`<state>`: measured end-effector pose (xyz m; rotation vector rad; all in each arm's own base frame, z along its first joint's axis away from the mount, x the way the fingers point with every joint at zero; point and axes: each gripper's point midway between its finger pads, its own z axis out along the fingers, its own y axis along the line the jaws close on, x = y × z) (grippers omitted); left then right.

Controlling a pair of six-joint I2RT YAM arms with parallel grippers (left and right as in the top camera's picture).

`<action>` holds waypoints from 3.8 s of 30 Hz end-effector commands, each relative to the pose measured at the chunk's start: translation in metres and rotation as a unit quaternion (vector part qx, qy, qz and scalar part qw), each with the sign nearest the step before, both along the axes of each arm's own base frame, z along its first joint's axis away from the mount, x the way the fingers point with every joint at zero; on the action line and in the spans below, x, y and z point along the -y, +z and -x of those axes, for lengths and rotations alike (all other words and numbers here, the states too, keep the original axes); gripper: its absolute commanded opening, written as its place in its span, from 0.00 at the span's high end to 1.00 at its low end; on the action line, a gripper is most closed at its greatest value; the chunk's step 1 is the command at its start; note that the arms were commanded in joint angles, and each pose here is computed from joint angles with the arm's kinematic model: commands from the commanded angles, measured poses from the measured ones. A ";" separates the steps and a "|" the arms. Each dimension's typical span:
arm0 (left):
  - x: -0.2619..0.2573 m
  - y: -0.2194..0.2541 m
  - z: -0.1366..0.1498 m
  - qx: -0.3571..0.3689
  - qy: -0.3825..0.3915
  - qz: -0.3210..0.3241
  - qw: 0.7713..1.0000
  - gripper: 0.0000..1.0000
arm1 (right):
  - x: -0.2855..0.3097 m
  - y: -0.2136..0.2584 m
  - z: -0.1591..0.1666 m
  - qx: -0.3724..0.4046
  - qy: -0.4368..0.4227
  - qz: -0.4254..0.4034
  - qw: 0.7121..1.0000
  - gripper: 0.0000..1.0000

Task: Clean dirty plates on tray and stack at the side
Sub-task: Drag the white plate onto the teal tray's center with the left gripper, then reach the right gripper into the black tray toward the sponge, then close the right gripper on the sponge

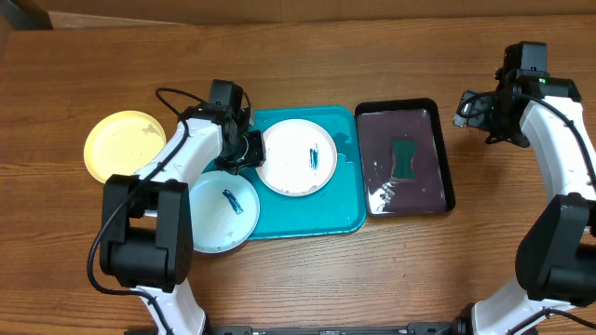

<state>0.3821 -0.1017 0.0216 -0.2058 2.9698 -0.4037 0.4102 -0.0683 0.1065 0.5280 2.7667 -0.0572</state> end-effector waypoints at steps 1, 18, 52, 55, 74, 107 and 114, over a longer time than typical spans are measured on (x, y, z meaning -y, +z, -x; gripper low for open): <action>-0.013 -0.005 -0.004 0.009 0.010 -0.039 0.999 0.71 | 0.000 0.005 -0.005 0.008 0.001 -0.001 1.000 0.00; 0.007 0.001 -0.010 0.036 -0.057 0.007 0.998 0.86 | 0.000 0.005 -0.005 0.008 0.001 -0.001 1.000 0.00; 0.008 -0.013 0.004 0.013 -0.038 0.018 0.999 0.95 | -0.077 0.007 0.020 -0.031 0.057 -0.212 0.975 0.09; 0.008 -0.013 0.004 0.014 -0.038 0.018 0.999 0.93 | -0.094 0.009 0.026 -0.042 0.071 -0.238 0.968 0.22; 0.008 -0.013 0.004 0.015 -0.038 0.018 0.999 0.85 | -0.150 -0.041 0.070 -0.128 0.166 -0.096 0.973 0.28; 0.008 -0.013 0.003 0.016 -0.038 0.018 0.999 0.84 | -0.147 -0.092 0.079 -0.109 0.171 -0.074 0.976 0.16; 0.008 -0.013 0.004 0.015 -0.038 0.018 0.999 0.83 | -0.151 -0.079 0.055 -0.070 0.175 -0.074 0.979 0.16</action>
